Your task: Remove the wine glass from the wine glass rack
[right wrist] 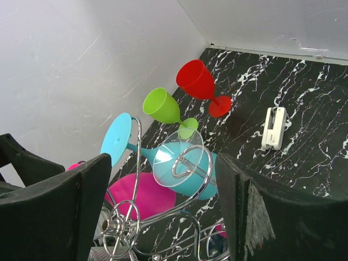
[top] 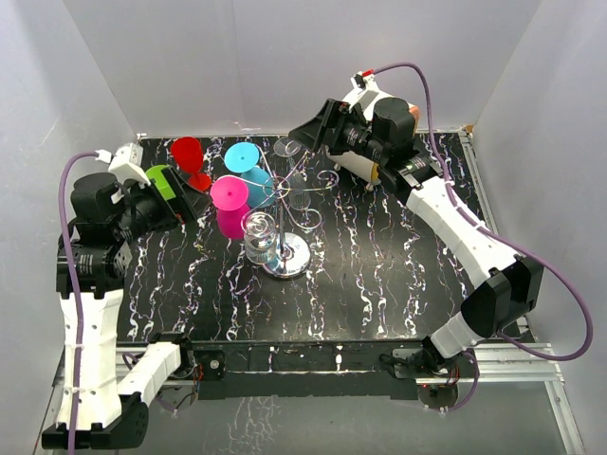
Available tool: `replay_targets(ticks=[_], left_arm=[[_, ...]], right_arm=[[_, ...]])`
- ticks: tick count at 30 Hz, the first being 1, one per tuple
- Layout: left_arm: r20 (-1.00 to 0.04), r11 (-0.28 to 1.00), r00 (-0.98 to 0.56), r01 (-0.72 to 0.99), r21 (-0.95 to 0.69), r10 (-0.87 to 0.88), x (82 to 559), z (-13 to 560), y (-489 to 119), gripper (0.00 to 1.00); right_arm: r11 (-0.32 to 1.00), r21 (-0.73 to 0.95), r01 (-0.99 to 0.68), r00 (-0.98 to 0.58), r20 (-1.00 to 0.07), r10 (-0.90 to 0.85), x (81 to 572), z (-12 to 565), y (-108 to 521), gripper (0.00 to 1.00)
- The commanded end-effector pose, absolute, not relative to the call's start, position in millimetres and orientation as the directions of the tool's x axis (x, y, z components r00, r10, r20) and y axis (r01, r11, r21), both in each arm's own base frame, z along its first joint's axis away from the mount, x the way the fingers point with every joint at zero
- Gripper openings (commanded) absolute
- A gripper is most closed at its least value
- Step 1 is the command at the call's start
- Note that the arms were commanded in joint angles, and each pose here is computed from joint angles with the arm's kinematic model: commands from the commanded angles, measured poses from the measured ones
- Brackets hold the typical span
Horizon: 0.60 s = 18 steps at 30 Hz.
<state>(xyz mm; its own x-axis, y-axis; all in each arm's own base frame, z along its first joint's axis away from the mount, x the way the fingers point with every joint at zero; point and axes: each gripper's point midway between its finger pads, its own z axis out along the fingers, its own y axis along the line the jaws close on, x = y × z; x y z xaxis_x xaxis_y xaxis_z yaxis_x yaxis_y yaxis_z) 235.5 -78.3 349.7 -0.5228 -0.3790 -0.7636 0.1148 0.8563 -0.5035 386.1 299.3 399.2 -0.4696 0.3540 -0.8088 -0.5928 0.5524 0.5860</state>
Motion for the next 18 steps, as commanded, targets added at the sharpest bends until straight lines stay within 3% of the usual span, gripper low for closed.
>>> replay_targets(ticks=[1, 10, 18], left_arm=[[-0.718, 0.754, -0.521, 0.196, -0.626, -0.461, 245, 380, -101, 0.93], [-0.565, 0.601, -0.58, 0.155, -0.784, -0.587, 254, 375, -120, 0.74], [-0.52, 0.569, -0.622, 0.142, -0.81, -0.585, 249, 365, -126, 0.53]], right_arm=[[0.536, 0.545, -0.645, -0.392, -0.837, 0.381, 377, 434, 290, 0.76], [0.574, 0.51, -0.64, -0.305, -0.855, 0.419, 355, 449, 262, 0.82], [0.581, 0.494, -0.646, -0.27, -0.861, 0.431, 341, 453, 251, 0.83]])
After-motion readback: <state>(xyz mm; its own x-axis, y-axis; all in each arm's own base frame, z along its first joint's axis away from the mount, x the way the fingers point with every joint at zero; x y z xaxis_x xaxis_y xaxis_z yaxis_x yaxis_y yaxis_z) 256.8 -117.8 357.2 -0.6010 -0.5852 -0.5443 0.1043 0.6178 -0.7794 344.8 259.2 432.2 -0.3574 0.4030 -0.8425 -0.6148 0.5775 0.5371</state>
